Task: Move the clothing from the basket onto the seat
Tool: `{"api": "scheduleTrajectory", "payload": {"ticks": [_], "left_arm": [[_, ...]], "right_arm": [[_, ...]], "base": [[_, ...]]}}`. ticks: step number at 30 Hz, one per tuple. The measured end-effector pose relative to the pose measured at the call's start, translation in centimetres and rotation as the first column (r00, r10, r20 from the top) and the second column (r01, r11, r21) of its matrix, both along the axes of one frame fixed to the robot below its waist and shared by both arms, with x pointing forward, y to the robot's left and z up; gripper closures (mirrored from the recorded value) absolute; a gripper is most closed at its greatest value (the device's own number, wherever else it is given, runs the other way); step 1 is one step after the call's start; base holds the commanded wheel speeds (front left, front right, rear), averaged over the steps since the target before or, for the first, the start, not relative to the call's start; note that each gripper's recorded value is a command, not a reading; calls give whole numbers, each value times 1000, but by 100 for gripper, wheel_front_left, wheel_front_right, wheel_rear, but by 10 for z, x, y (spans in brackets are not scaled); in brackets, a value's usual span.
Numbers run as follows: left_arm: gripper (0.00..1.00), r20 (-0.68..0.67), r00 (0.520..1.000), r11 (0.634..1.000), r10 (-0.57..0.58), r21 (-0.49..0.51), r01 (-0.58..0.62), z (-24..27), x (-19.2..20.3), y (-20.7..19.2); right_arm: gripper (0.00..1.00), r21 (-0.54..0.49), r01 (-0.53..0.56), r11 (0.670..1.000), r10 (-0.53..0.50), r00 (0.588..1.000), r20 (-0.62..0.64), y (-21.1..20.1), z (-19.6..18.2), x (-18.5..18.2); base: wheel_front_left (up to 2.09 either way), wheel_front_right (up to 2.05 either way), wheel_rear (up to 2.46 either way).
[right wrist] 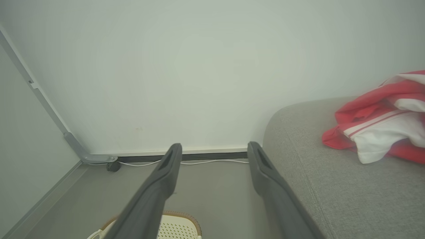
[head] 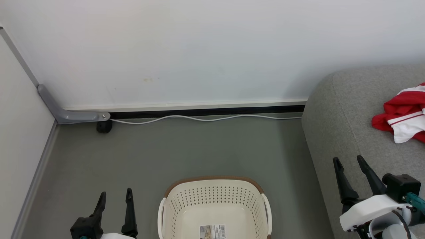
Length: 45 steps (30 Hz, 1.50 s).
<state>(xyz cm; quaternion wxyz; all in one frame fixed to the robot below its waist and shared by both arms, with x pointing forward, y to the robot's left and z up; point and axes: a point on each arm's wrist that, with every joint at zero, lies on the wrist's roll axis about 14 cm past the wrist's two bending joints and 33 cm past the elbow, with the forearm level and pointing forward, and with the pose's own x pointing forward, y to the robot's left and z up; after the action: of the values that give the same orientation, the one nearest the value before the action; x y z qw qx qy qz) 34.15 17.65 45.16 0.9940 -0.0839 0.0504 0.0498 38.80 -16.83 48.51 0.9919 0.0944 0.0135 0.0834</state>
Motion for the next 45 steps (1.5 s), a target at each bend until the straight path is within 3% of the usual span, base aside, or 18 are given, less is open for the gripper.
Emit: {"api": "scheduleTrajectory", "payload": {"ticks": [4,5,12,25,45], "left_arm": [[0,-8,1000,1000,-8,-1,8,-3,0,-2],[100,-11,1000,1000,-9,-1,9,-3,0,-3],[100,-94,996,1000,-1,-24,-1,-27,-13,-4],[100,-128,991,985,27,-166,-48,-32,-13,0],[100,-162,985,921,52,-374,-110,-35,-11,5]], "right_arm": [[0,1,4,1000,-4,1000,-4,-1,-1,0],[100,2,4,1000,-4,1000,-7,-1,-2,0],[100,39,12,999,-7,994,-107,6,-33,-17],[100,162,75,984,-54,989,-135,-3,-31,-14],[100,360,153,920,-95,980,-174,-10,-26,-10]], "base": [[0,0,0],[0,0,0],[0,0,0],[0,0,0],[0,0,0]]}}
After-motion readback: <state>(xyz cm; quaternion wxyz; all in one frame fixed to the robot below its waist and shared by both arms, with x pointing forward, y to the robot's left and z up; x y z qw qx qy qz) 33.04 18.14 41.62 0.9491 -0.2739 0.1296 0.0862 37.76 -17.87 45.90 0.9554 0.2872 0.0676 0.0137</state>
